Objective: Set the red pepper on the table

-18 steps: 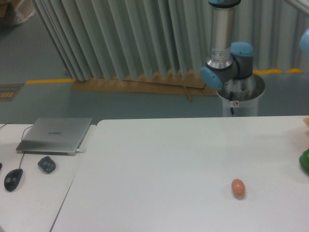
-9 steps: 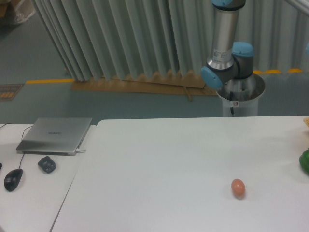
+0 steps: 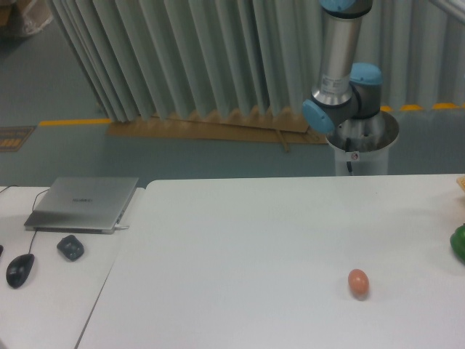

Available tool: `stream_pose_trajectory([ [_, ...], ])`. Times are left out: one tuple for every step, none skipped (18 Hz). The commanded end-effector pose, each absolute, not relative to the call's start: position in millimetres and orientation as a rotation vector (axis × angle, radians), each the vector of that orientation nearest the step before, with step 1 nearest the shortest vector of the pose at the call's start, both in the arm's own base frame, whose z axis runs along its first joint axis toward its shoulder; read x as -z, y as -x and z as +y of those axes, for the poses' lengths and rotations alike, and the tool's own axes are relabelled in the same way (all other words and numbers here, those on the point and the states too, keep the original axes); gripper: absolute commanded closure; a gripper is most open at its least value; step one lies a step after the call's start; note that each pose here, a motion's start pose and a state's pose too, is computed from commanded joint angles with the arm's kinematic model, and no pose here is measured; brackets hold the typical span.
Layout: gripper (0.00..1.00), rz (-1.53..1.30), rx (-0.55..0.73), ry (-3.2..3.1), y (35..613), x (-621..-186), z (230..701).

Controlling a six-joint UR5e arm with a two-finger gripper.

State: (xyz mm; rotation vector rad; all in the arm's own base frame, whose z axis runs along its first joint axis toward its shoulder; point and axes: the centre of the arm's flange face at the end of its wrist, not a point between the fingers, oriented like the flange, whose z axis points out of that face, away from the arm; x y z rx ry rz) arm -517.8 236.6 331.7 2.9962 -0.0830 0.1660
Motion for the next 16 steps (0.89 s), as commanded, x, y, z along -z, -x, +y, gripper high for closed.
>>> stream_pose_trajectory([
  [0.00,-0.085,-0.162,-2.995,516.9,-331.8,238.9],
  [0.00,-0.094,-0.159,-2.994,515.4,-332.5,242.9],
  [0.00,-0.099,-0.159,-2.994,515.0,-332.5,243.7],
  [0.00,-0.099,-0.158,-2.996,514.9,-333.9,243.9],
  [0.00,-0.101,-0.153,-2.997,515.6,-335.3,244.0],
  [0.00,-0.101,-0.153,-2.996,515.7,-335.3,243.9],
  [0.00,-0.098,-0.151,-2.998,516.4,-336.0,243.3],
  [0.00,-0.096,-0.153,-3.002,515.8,-336.7,243.7],
  [0.00,-0.096,-0.155,-3.002,516.5,-335.1,243.8],
  [0.00,-0.096,-0.152,-3.001,516.9,-335.8,243.8],
  [0.00,-0.093,-0.151,-3.004,517.6,-336.5,243.4],
  [0.00,-0.096,-0.150,-3.002,517.2,-336.5,244.0],
  [0.00,-0.096,-0.155,-3.002,517.1,-335.0,244.0],
  [0.00,-0.096,-0.153,-3.002,517.5,-335.6,244.1],
  [0.00,-0.093,-0.144,-3.004,519.3,-338.4,243.6],
  [0.00,-0.091,-0.157,-3.001,520.8,-333.3,243.9],
])
